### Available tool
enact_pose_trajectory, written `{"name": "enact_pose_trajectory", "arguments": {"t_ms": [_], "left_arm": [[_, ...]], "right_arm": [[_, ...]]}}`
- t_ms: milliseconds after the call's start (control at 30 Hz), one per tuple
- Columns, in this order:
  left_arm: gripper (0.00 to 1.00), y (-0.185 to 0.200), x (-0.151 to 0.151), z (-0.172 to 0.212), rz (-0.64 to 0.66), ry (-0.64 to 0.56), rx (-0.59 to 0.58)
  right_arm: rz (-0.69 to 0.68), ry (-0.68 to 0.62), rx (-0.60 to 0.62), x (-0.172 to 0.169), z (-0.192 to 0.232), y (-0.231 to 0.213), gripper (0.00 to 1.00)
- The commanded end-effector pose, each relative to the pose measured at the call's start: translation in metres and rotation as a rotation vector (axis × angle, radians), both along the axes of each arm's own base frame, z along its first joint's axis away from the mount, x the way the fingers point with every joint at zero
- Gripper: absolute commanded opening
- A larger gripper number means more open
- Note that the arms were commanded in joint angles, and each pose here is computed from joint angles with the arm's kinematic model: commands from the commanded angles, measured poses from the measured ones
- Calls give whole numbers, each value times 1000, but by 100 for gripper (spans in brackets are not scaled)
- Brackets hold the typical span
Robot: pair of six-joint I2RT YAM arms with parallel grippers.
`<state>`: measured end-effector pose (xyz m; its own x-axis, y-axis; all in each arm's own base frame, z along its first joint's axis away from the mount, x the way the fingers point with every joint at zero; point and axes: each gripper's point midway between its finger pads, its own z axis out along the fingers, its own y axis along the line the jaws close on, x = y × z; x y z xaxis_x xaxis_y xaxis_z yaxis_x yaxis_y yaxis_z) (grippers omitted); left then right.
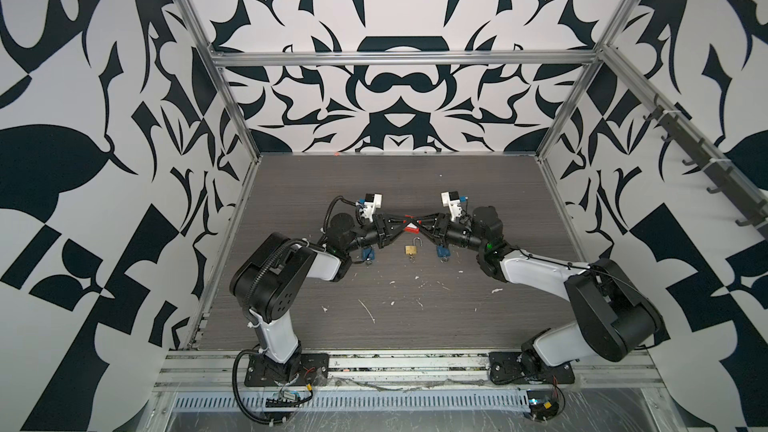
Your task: Lock with the key
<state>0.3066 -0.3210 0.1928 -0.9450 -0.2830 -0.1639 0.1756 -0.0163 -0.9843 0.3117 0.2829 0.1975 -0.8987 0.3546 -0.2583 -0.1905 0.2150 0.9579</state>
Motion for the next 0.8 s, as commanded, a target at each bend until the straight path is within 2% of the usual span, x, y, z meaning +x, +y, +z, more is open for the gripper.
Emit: {"name": "enact_pose_trajectory", "arguments": {"t_ms": [0, 167, 400, 500, 533, 633, 767], "left_arm": [[0, -2, -5, 4, -18, -19, -7], [0, -3, -3, 5, -17, -19, -12], [0, -4, -3, 6, -23, -20, -15], [0, -5, -3, 6, -30, -22, -10], [23, -5, -3, 4, -35, -21, -3], [100, 5, 3, 1, -22, -35, 37], [99, 43, 22, -5, 54, -45, 135]], "right_arm": [[62, -140, 67, -14, 41, 8, 33], [65, -144, 68, -17, 43, 6, 31], [67, -141, 59, -19, 42, 6, 23], [70, -138, 56, -19, 42, 7, 6], [68, -127, 52, -17, 40, 7, 0], [53, -89, 42, -11, 38, 2, 0], [30, -29, 20, -6, 38, -16, 0]]}}
